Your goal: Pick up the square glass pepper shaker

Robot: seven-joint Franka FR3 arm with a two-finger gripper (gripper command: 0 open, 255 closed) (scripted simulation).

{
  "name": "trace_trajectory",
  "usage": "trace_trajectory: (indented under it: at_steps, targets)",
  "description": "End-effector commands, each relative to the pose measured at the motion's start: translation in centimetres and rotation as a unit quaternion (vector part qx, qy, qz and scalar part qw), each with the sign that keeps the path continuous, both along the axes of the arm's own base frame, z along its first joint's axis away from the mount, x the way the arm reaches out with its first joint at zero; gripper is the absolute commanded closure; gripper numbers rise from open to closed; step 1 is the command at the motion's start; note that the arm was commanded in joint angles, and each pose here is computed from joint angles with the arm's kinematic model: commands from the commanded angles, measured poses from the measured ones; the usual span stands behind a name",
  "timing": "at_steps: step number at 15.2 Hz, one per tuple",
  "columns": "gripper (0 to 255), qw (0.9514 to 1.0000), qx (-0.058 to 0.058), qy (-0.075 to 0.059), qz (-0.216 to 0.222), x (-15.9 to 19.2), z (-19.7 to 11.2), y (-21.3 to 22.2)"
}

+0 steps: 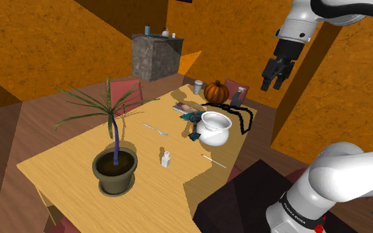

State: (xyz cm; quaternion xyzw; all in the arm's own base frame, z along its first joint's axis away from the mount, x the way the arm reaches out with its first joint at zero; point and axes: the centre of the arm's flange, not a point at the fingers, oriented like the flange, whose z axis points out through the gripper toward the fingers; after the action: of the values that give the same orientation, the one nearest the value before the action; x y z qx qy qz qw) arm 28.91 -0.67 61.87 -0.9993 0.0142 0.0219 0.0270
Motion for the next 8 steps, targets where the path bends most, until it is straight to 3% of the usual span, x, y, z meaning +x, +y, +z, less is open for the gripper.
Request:
trace_trajectory:
  at_steps: [1,8]
  targets:
    - [0,1.0,0.0,0.0,0.0,0.0,0.0,0.0]
    - [0,1.0,-0.001,-0.005,0.001,4.3,-7.5,3.1]
